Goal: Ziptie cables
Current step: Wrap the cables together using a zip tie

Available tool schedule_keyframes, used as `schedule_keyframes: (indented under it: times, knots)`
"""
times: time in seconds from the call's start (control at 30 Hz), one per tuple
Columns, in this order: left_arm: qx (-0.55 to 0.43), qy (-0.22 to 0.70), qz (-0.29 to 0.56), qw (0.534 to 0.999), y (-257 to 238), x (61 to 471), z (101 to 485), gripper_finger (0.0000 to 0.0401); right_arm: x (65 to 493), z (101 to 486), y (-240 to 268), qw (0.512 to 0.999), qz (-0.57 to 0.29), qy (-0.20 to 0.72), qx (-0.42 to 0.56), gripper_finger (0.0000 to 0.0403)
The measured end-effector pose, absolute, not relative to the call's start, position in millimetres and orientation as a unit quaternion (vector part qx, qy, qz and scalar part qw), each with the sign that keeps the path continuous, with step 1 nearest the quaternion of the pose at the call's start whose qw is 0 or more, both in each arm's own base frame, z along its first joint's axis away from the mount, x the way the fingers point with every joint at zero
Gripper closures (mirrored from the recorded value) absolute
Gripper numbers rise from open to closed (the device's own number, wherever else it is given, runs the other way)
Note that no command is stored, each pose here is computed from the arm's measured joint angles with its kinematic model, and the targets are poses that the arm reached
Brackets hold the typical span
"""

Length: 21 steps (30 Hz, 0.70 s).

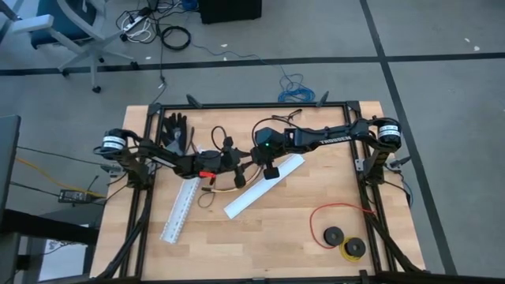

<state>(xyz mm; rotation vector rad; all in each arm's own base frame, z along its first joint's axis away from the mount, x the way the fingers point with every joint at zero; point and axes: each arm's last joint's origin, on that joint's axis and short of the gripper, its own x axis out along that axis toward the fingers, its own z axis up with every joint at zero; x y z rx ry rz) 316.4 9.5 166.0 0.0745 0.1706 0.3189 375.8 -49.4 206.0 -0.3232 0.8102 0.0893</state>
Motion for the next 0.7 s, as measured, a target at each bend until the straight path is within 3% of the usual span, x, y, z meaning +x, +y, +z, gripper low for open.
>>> schedule_keyframes:
  times: [0.3,0.57,0.7]
  knots:
    - [0.052,0.086,0.158,0.982,9.5,321.4,166.6,0.0391,375.6,205.8,-49.4,0.905,0.044,0.394,-0.156,0.0403]
    - [0.05,0.087,0.162,0.982,9.9,321.4,166.5,0.0398,372.3,204.1,-52.6,0.901,0.034,0.412,-0.13,0.0402]
    - [0.048,0.086,0.165,0.981,10.1,321.3,166.5,0.0399,370.9,203.3,-55.1,0.9,0.029,0.419,-0.12,0.0383]
